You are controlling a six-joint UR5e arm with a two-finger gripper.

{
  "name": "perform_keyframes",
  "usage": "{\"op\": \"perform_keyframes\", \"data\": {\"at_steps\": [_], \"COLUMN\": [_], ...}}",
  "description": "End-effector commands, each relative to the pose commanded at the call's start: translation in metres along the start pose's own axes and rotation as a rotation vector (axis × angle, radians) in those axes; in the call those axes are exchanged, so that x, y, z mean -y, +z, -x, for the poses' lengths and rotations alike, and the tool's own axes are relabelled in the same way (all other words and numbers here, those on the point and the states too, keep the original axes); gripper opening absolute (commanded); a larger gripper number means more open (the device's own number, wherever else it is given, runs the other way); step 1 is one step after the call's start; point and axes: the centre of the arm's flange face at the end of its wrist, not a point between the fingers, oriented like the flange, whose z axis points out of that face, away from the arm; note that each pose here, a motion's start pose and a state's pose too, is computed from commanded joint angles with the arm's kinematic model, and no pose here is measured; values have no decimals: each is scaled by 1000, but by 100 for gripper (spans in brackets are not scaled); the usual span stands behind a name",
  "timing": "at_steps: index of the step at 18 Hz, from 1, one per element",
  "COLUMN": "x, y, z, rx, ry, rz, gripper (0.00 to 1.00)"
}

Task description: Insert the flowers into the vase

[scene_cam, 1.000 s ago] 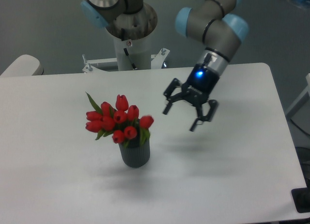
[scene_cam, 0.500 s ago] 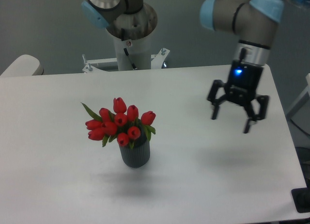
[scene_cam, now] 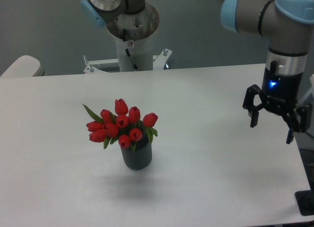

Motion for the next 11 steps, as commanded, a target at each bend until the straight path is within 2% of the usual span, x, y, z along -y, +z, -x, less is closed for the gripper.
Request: {"op": "perform_keyframes", "data": {"at_steps": [3, 11], "x": [19, 18], "y": [3, 2], "z": [-3, -3], "rx": [-4, -6], "ry": [32, 98], "rz": [42, 56], "gripper": [100, 100]}}
